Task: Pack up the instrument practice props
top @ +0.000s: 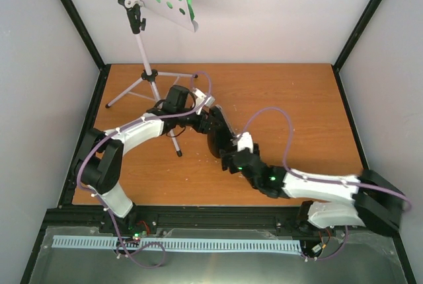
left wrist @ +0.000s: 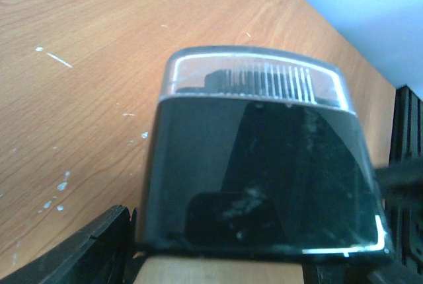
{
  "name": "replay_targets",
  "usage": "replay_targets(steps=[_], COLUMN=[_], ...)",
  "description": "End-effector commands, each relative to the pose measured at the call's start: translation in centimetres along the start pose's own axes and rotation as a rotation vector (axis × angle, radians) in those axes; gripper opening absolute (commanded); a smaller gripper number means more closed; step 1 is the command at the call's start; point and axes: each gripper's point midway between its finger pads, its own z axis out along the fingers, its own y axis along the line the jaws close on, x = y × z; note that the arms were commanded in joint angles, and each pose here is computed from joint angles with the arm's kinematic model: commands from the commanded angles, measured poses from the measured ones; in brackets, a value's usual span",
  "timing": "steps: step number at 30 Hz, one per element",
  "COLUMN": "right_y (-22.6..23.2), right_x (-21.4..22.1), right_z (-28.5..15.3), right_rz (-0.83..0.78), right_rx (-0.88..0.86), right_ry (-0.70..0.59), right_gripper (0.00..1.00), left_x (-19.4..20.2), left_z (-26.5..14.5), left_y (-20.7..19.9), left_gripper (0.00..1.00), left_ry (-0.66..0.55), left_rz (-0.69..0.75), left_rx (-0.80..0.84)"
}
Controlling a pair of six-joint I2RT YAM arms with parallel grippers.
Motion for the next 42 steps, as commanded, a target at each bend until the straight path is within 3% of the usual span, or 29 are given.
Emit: replay_targets(steps=[1, 8, 16, 19, 22, 27, 34, 42], right_y=[-2.5, -4.8, -2.7, -2.2, -1.6, -0.7, 1.6, 2.0], right_x=[-2.8, -7.5, -9.2, -9.5, -10.1, -10.8, -11.1, -7.2], right_z=[-3.6, -8.8, -12.1, -12.6, -13.1, -12.3, -8.9, -7.0], right_rz=[0.052, 0.099, 0.073, 0.048, 0.018, -0.028, -0.111, -0.1], right_rx=[-0.074, -0.312, -0.511, -0.538, -0.576, -0.625, -0.764, -0.799], right_ry=[-0.12, -0.243, -0.308, -0.322, -0.33, -0.303, -0.181, -0.042], right_gripper=[0.97, 1.0, 1.0, 1.0, 1.0, 1.0, 1.0, 1.0], left_x=[1.4, 4.0, 5.6, 4.3, 2.7, 0.9, -0.6, 0.0], left_z=[0.4, 1.3, 2.0, 0.9, -1.2, -6.4, -14.1, -15.1], left_y=[-4.3, -8.0, -9.7, -10.5, -12.2, -12.8, -5.5, -1.9], left_gripper=[0.39, 0.4, 0.75, 0.89, 0.96, 0.99, 0.99, 0.99], left_ry=[0.07, 0.135, 0.174, 0.127, 0.046, -0.077, -0.283, -0.267], left_rz=[0.15, 0.371, 0.432, 0.434, 0.452, 0.439, 0.236, 0.139], left_rx=[0.102, 0.109, 0.108, 0.101, 0.111, 0.078, -0.197, -0.326])
